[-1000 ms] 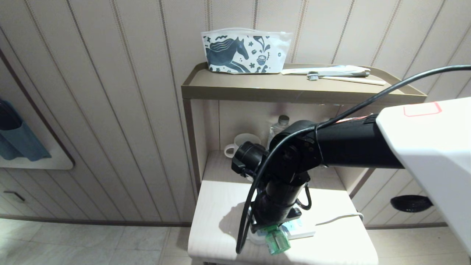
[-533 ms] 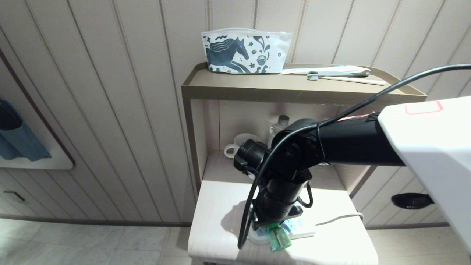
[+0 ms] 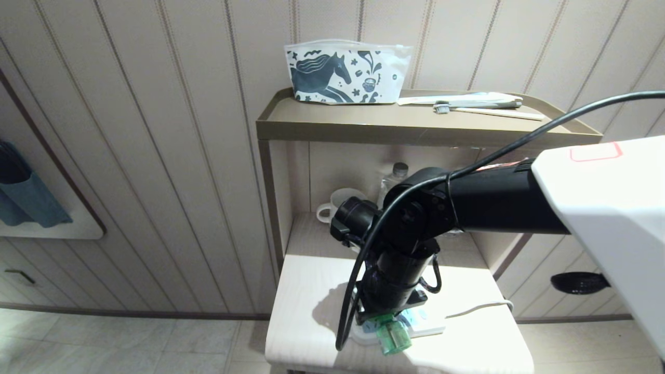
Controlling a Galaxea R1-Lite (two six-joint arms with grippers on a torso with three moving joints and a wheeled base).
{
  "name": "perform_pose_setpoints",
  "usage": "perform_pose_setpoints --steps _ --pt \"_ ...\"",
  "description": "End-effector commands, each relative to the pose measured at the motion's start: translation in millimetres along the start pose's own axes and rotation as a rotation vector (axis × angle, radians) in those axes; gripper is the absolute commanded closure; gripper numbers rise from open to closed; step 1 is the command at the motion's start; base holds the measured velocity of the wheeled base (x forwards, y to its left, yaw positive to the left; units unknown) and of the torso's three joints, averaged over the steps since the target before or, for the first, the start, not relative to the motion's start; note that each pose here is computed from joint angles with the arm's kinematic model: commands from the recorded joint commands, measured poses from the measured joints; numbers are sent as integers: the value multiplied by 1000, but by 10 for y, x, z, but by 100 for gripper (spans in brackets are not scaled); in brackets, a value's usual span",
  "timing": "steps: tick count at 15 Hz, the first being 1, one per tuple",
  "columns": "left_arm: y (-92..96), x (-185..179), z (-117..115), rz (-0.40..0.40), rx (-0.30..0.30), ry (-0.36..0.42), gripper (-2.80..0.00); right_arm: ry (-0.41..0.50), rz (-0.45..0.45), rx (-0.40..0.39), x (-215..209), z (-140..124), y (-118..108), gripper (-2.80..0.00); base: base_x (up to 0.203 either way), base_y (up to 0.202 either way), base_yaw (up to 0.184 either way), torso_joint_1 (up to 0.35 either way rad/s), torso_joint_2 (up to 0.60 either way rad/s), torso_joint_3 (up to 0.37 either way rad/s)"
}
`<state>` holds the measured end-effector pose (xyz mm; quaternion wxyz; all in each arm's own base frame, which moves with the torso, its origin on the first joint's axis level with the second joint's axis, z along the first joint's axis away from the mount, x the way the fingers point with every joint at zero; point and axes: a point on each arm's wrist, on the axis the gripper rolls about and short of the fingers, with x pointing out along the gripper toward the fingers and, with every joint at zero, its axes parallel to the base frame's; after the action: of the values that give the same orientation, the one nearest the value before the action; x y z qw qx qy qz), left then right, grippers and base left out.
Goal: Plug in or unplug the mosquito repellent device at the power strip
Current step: Insert the plug into the socket
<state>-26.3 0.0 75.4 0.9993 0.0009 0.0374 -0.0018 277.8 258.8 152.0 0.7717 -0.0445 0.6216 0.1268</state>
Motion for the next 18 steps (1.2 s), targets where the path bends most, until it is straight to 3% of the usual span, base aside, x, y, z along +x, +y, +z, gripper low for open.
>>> perform_pose_setpoints --steps 1,18 --pt "0 1 0 1 0 2 0 7 -3 1 25 1 7 0 0 0 0 0 0 0" --pt "0 1 0 1 0 2 0 15 -7 -1 74 15 43 0 0 0 0 0 0 0"
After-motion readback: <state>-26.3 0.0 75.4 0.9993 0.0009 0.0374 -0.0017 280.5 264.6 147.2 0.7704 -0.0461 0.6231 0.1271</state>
